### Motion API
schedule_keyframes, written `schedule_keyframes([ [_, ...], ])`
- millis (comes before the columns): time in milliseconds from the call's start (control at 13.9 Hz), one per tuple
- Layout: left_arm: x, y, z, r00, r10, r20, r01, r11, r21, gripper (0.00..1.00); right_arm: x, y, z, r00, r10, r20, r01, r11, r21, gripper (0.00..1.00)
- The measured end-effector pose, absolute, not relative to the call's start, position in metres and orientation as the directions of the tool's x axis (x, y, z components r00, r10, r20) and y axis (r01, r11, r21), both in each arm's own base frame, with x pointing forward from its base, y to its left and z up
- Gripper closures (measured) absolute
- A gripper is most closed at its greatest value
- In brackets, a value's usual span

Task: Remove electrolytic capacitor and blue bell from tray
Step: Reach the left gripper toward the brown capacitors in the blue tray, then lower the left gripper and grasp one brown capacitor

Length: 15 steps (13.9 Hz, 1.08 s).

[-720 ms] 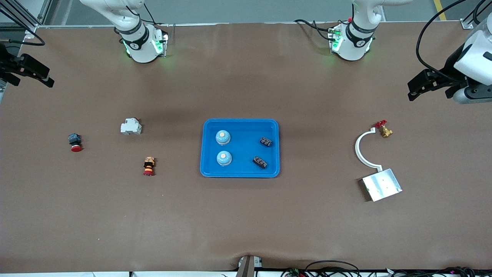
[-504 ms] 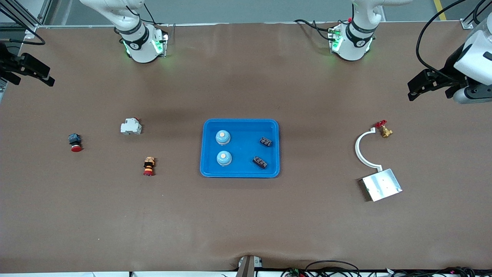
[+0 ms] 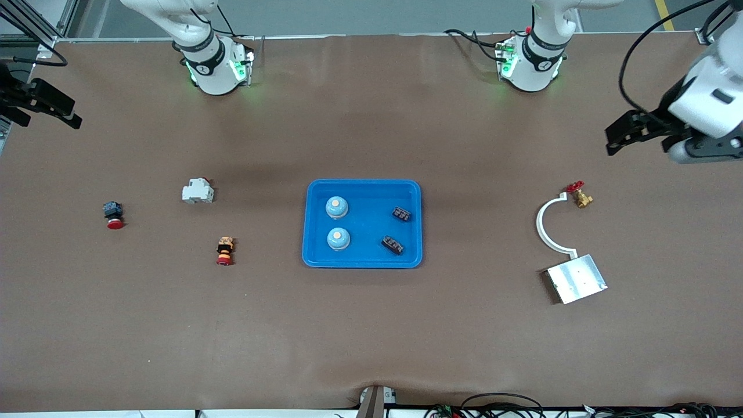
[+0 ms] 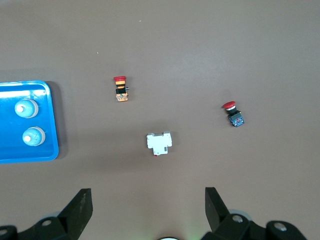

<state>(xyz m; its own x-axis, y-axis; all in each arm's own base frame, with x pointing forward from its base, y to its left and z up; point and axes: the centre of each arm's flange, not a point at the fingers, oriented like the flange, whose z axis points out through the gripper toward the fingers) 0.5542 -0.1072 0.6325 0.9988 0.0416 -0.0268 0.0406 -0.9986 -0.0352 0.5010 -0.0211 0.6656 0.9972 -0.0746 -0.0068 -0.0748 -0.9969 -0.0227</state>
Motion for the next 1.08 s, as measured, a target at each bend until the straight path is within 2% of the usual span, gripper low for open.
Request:
schedule_keyframes([
  [432,0.564,-0.203,0.549,0.968,0.231,-0.096,0.227,-0.972,-0.055,0.00,0.501,-0.021,0.666,0.998,-0.066,-0.006,-0.067,-0.998,-0.023,0.00],
  [720,0.553,-0.248,0.485,0.926,0.369,-0.076,0.368,-0.929,-0.036,0.00,0.501,-0.021,0.666,0.998,-0.067,-0.008,-0.067,-0.998,-0.023,0.00],
  [1081,0.532,-0.324,0.402,0.805,0.589,-0.069,0.590,-0.807,-0.016,0.00,0.501,-0.021,0.655,0.996,-0.080,-0.027,-0.081,-0.996,-0.022,0.00],
])
